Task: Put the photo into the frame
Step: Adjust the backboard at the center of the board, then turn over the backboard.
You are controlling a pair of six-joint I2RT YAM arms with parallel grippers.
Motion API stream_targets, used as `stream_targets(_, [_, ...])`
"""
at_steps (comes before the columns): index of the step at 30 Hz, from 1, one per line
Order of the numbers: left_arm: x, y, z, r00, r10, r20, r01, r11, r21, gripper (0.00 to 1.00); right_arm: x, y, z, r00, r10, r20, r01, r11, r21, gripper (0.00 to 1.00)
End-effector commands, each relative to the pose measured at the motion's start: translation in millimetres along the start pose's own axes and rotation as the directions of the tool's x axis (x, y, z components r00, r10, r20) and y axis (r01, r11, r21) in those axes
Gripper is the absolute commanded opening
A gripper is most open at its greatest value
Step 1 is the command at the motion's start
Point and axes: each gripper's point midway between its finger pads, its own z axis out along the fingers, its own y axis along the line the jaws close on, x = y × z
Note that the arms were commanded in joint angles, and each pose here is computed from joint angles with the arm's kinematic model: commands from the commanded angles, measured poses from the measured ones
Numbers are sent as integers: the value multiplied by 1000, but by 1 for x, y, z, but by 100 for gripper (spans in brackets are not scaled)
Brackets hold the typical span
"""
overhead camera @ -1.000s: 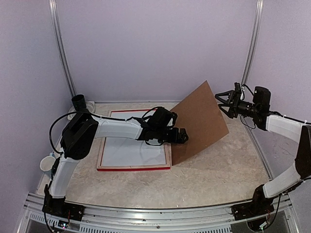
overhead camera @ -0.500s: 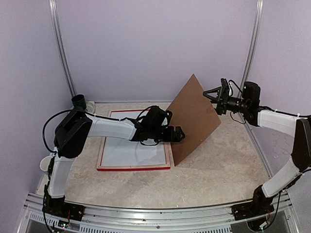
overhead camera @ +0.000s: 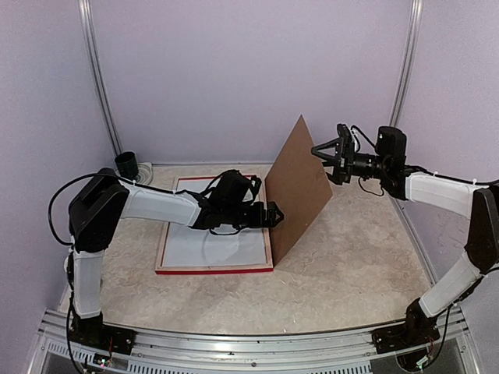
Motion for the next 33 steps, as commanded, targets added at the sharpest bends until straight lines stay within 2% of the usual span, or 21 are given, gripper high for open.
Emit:
stream_targets(1, [-43,-11,-31,993,-15,121,8,998,56,99,-1,22,12,999,-33,-30,32,998,-51,90])
stream_targets(11, [-93,-20,-84,969,-63,239,27,988,152,99,7,26,43,996,-36,-77,30,996,-80,90])
stream_targets(33, [-153,-64,-148,937,-139,319,12,930,368,99,28,34,89,989,-31,-146,-1,976,-217,91])
